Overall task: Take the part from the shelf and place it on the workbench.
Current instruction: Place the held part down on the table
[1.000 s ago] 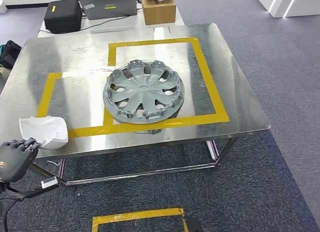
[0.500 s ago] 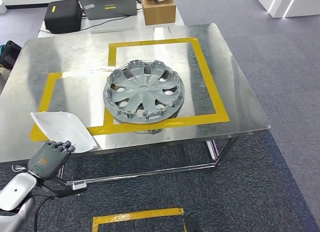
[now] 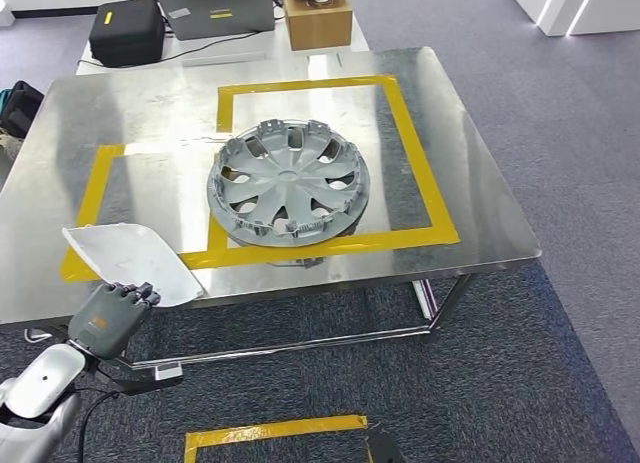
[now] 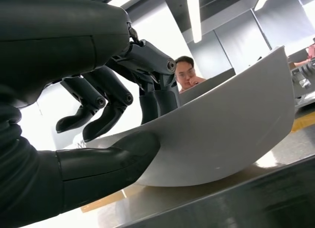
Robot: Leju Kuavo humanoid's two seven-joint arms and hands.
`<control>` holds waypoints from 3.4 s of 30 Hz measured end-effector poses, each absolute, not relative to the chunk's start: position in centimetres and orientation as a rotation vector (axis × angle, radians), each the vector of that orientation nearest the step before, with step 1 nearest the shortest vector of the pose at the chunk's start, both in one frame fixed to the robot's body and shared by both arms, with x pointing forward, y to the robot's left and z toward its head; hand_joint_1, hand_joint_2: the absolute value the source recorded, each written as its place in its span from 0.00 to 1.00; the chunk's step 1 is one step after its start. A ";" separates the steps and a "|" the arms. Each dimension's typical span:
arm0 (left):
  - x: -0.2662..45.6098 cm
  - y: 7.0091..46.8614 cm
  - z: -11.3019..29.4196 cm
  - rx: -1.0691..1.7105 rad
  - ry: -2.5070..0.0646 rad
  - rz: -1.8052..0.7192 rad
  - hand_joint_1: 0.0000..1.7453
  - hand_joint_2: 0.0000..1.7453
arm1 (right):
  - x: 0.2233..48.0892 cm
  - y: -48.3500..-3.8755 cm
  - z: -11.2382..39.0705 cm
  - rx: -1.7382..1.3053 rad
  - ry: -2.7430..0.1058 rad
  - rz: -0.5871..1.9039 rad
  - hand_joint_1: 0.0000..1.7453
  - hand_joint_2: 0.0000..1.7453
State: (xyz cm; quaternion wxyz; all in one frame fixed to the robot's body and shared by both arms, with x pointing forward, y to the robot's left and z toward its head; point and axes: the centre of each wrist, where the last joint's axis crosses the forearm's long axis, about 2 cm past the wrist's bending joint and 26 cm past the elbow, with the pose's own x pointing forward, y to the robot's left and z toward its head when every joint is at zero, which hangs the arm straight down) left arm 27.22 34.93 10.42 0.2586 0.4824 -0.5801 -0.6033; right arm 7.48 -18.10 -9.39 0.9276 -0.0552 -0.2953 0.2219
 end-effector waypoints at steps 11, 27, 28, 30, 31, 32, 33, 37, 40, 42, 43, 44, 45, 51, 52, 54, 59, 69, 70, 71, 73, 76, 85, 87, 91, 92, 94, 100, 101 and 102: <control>28.4 33.6 10.4 1.317 -1.566 -1.609 1.00 1.00 | 7.8 -17.7 -9.2 -0.111 -0.594 0.454 0.00 0.00; 30.0 34.5 10.2 1.364 -1.488 -1.553 1.00 1.00 | 7.8 -17.6 -9.2 -0.111 -0.592 0.447 0.00 0.00; 30.0 34.5 10.1 1.366 -1.484 -1.552 1.00 1.00 | 7.9 -17.6 -9.2 -0.110 -0.593 0.446 0.00 0.00; 30.1 34.6 10.1 1.368 -1.477 -1.549 1.00 1.00 | 7.9 -17.5 -9.2 -0.110 -0.593 0.442 0.00 0.00; 30.1 34.6 10.2 1.368 -1.474 -1.548 1.00 1.00 | 7.9 -17.5 -9.2 -0.109 -0.593 0.440 0.00 0.00; 30.2 34.6 10.2 1.370 -1.470 -1.546 1.00 1.00 | 7.9 -17.4 -9.2 -0.109 -0.593 0.438 0.00 0.00; 30.2 34.6 10.2 1.370 -1.466 -1.545 1.00 1.00 | 7.9 -17.4 -9.2 -0.109 -0.594 0.436 0.00 0.00; 30.2 34.6 10.3 1.372 -1.464 -1.543 1.00 1.00 | 7.9 -17.4 -9.1 -0.109 -0.595 0.435 0.00 0.00; 30.3 34.6 10.3 1.372 -1.463 -1.542 1.00 1.00 | 8.0 -17.4 -9.1 -0.109 -0.596 0.435 0.00 0.00; 30.3 34.5 10.3 1.372 -1.462 -1.540 1.00 1.00 | 7.9 -17.4 -9.1 -0.110 -0.596 0.433 0.00 0.00; 30.3 34.4 10.3 1.371 -1.461 -1.538 1.00 1.00 | 7.9 -17.4 -9.1 -0.111 -0.595 0.432 0.00 0.00; 30.3 34.3 10.2 1.369 -1.460 -1.538 1.00 1.00 | 7.9 -17.4 -9.2 -0.111 -0.594 0.431 0.00 0.00; 30.2 34.3 10.2 1.366 -1.459 -1.537 1.00 1.00 | 7.8 -17.4 -9.2 -0.111 -0.593 0.430 0.00 0.00; 30.4 34.2 10.3 1.369 -1.456 -1.533 1.00 1.00 | 7.9 -17.4 -9.1 -0.112 -0.595 0.426 0.00 0.00; 30.4 34.2 10.4 1.370 -1.456 -1.531 1.00 1.00 | 7.9 -17.4 -9.1 -0.112 -0.595 0.426 0.00 0.00; 30.5 34.3 10.5 1.371 -1.455 -1.529 1.00 1.00 | 7.9 -17.3 -9.1 -0.113 -0.597 0.425 0.00 0.00; 30.3 34.2 10.2 1.353 -1.450 -1.529 1.00 1.00 | 7.7 -17.4 -9.2 -0.113 -0.594 0.421 0.00 0.00; 30.3 33.3 10.3 1.278 -1.502 -1.506 1.00 1.00 | 7.1 -18.0 -9.4 -0.120 -0.607 0.397 0.00 0.00; 30.3 33.2 10.3 1.278 -1.504 -1.505 1.00 1.00 | 7.1 -18.0 -9.4 -0.120 -0.607 0.397 0.00 0.00; 30.3 33.2 10.3 1.278 -1.505 -1.504 1.00 1.00 | 7.1 -18.0 -9.4 -0.120 -0.607 0.396 0.00 0.00; 30.3 33.1 10.3 1.278 -1.507 -1.502 1.00 1.00 | 7.1 -18.0 -9.4 -0.120 -0.606 0.395 0.00 0.00; 30.3 33.1 10.4 1.278 -1.508 -1.501 1.00 1.00 | 7.1 -18.0 -9.4 -0.120 -0.606 0.395 0.00 0.00; 30.3 33.0 10.4 1.277 -1.507 -1.500 1.00 1.00 | 7.1 -18.0 -9.4 -0.120 -0.605 0.394 0.00 0.00; 30.3 33.0 10.4 1.277 -1.507 -1.500 1.00 1.00 | 7.1 -18.0 -9.4 -0.120 -0.605 0.394 0.00 0.00; 30.3 33.0 10.4 1.276 -1.507 -1.500 1.00 1.00 | 7.1 -18.0 -9.4 -0.120 -0.605 0.394 0.00 0.00; 30.3 33.0 10.4 1.276 -1.507 -1.500 1.00 1.00 | 7.1 -18.0 -9.4 -0.120 -0.605 0.394 0.00 0.00; 30.3 33.0 10.4 1.276 -1.507 -1.500 1.00 1.00 | 7.1 -18.0 -9.4 -0.120 -0.605 0.394 0.00 0.00; 30.3 33.0 10.4 1.279 -1.507 -1.500 1.00 1.00 | 7.1 -18.0 -9.4 -0.120 -0.606 0.394 0.00 0.00; 30.3 33.0 10.4 1.291 -1.505 -1.502 1.00 1.00 | 7.1 -18.0 -9.4 -0.119 -0.608 0.394 0.00 0.00; 30.4 33.0 10.4 1.306 -1.503 -1.505 1.00 1.00 | 7.1 -18.0 -9.4 -0.117 -0.611 0.394 0.00 0.00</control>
